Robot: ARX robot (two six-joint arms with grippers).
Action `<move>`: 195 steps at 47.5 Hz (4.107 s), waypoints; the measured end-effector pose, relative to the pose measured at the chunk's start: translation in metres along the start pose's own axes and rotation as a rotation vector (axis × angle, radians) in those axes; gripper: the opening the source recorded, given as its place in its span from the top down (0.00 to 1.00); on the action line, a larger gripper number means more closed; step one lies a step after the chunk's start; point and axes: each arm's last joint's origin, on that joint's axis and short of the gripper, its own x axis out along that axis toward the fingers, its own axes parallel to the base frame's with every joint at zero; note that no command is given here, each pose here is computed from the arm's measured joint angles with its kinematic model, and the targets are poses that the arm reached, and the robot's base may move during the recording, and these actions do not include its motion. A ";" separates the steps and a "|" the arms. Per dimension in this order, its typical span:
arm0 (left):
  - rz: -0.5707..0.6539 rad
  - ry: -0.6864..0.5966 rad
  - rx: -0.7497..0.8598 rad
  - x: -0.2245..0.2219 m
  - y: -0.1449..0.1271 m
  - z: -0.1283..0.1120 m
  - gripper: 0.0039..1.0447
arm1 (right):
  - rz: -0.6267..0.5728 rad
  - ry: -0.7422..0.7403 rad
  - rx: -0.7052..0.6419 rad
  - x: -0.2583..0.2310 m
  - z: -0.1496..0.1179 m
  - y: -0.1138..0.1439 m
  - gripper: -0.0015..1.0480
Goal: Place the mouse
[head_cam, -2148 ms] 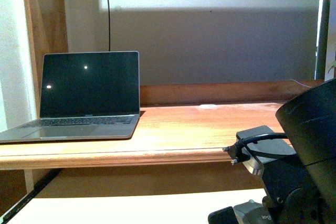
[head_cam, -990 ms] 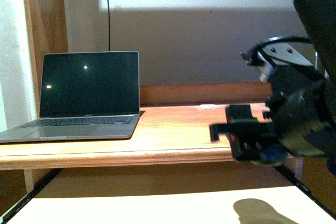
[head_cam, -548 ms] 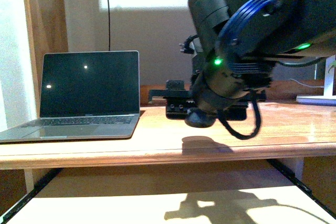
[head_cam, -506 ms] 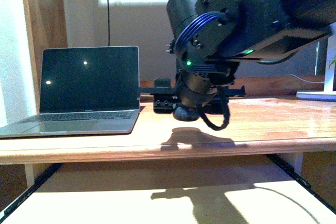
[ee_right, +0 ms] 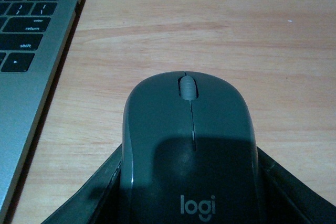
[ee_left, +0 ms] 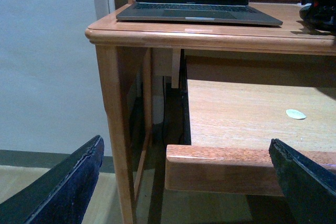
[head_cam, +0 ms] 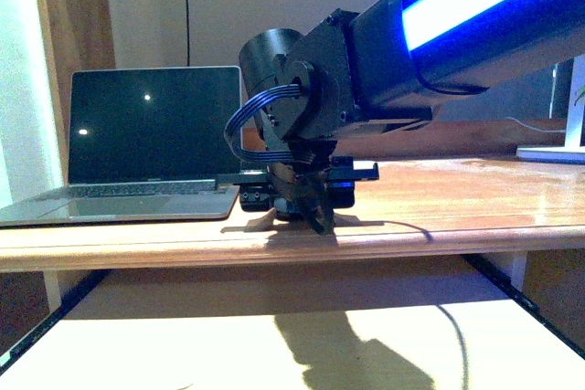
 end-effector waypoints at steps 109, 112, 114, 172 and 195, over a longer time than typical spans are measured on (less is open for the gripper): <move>0.000 0.000 0.000 0.000 0.000 0.000 0.07 | 0.790 0.075 -0.244 -0.199 -0.208 -0.166 0.07; 0.000 0.000 0.000 0.000 0.000 0.000 0.07 | 0.770 0.070 -0.239 -0.191 -0.207 -0.161 0.07; 0.000 0.000 0.000 0.000 0.000 0.000 0.07 | 0.749 0.063 -0.230 -0.184 -0.204 -0.158 0.07; 0.000 0.000 0.000 0.000 0.000 0.000 0.07 | 0.335 -0.036 0.010 -0.045 -0.143 -0.092 0.07; 0.000 0.000 0.000 0.000 0.000 0.000 0.07 | 0.182 -0.128 0.242 -0.130 -0.117 -0.178 0.07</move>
